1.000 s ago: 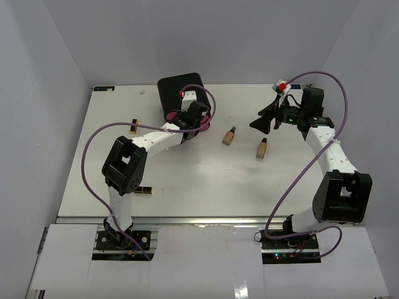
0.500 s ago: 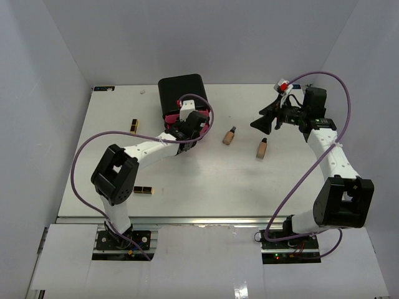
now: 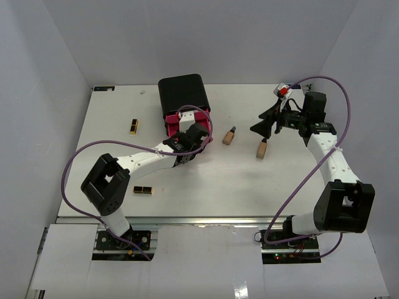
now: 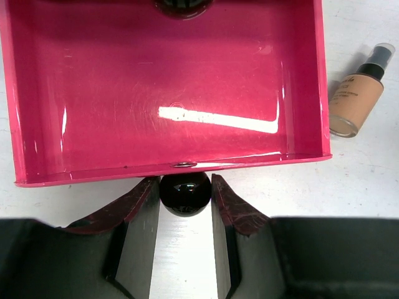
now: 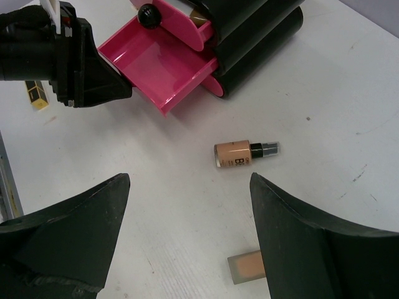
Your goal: Organize the makeup
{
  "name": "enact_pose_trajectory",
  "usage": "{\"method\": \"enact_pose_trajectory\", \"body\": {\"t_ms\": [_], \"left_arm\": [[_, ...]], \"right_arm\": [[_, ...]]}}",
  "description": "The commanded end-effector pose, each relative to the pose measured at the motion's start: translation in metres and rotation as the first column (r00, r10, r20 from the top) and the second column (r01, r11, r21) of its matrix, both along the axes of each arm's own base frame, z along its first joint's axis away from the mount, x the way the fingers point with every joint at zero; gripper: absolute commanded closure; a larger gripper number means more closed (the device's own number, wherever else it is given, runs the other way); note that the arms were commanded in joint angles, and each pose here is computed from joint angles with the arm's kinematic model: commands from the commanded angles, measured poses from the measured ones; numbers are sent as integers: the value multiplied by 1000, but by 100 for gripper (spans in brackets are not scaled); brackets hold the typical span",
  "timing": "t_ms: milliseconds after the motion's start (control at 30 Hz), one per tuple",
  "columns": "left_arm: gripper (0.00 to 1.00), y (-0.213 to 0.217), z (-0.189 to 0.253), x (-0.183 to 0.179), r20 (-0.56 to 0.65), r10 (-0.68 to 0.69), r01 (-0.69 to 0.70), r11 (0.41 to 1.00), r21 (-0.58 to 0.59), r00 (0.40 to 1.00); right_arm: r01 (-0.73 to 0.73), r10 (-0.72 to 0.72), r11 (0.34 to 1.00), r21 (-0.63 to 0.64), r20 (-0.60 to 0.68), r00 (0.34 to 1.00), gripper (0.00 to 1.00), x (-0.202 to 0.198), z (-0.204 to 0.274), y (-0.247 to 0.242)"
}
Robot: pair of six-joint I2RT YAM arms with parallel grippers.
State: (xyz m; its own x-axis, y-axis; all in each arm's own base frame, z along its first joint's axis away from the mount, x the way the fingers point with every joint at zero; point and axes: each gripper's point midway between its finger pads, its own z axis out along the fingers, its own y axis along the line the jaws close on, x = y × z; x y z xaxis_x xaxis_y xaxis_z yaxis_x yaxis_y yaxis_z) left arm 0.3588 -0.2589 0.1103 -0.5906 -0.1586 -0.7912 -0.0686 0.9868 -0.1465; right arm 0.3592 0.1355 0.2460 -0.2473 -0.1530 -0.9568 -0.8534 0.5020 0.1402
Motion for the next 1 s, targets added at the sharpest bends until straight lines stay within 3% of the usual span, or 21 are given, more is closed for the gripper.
{"method": "enact_pose_trajectory", "body": {"t_ms": [0,100,267,433,567,600,700,767,967], "left_arm": [[65,-9,30,-3,40,1,3,993,-114,999],[40,-10,35,-5,43,-8,13,992,-126,999],[11,-19,59,-13,62,-88,97,981,-171,994],[6,-24,87,-27,98,-179,196,958,-211,979],[15,-21,110,-28,137,-221,248,939,-237,966],[22,-14,114,-21,130,-205,233,937,-260,970],[59,6,109,1,63,-185,196,923,-330,981],[73,12,101,11,31,-178,177,922,-343,984],[75,17,93,47,-11,-148,135,932,-336,989]], "right_arm": [[-30,30,999,20,21,999,16,-10,6,3],[-75,74,996,45,7,997,16,-17,5,8],[-252,250,967,48,38,968,18,-33,12,26],[-339,340,940,-17,72,938,20,-36,7,46],[-343,344,939,-30,84,935,21,-30,7,47],[-342,344,939,-33,84,935,21,-30,6,47],[-340,342,940,-44,87,936,22,-32,3,46],[-337,340,940,-49,86,937,22,-33,1,45],[-326,331,943,-64,79,940,23,-37,-6,44]]}}
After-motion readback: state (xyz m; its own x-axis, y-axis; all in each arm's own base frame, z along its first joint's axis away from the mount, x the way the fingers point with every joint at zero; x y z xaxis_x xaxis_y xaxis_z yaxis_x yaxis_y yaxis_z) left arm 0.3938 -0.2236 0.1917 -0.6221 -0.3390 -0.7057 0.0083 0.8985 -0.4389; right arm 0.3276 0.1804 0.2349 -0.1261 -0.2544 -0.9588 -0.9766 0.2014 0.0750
